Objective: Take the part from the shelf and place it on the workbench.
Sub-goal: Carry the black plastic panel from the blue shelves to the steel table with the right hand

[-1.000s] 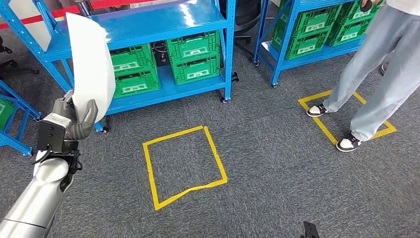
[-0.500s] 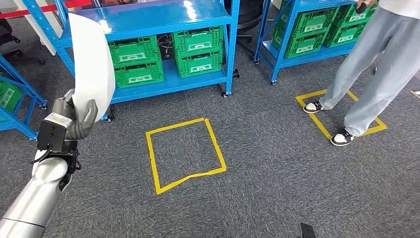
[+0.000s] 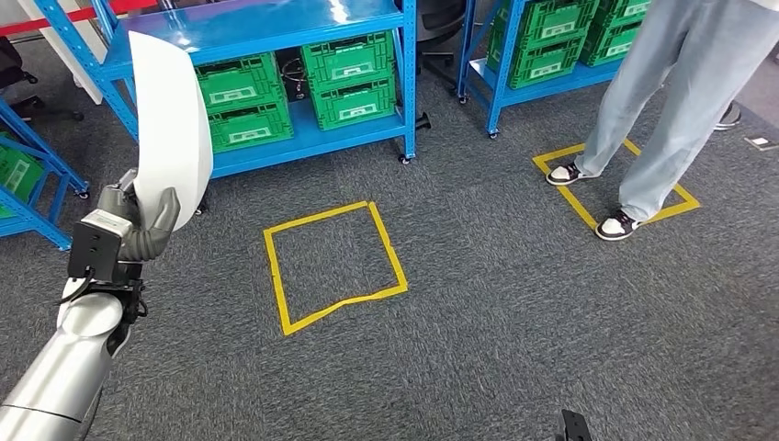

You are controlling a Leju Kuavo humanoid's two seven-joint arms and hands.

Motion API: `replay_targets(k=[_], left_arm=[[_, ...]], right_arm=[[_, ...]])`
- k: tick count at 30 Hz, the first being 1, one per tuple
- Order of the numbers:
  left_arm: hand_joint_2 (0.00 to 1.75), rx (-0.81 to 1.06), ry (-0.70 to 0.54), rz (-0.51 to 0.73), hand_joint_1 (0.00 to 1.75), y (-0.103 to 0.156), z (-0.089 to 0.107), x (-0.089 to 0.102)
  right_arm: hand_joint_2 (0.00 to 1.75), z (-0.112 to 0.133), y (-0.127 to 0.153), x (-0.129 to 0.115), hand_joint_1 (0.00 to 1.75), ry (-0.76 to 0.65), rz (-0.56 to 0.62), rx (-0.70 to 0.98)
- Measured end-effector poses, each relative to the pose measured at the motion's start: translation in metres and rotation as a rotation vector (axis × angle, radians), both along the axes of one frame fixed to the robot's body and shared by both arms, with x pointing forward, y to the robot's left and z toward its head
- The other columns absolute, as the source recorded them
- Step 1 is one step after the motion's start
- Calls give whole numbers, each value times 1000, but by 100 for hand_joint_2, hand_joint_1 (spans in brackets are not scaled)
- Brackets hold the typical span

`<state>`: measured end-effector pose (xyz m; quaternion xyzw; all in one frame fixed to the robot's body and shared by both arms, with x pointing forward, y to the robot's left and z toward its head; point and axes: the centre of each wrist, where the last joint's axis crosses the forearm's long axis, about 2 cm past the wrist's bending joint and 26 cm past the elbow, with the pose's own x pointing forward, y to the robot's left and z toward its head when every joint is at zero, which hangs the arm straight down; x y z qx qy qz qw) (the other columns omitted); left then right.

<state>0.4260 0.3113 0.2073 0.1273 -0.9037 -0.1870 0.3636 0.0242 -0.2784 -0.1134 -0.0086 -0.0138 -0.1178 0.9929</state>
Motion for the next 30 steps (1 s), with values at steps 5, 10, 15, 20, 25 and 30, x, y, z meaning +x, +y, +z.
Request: replay_targets(k=[5,10,15,20,25,30], left_arm=[[175,-9,35,-10,175,3,-5,1],[175,-9,24,-11,175,3,2,6],[175,-11,32,-11,175,2,1,7],[175,-11,53,-7,175,3,-5,6],[175,-14,67,-9,175,0,-9,6],[175,-1,98,-20,175,-9,-20,3]], right_arm=[[0,0,0,-1,0,-1,0,-2],[0,0,4,-1,0,-1,1,4],[0,0,4,-3,0,2,1,5],[0,0,4,-3,0,-5,6,0],[0,0,4,-5,0,-7,13,0],[0,0,5,-3,0,-1,12,-5]])
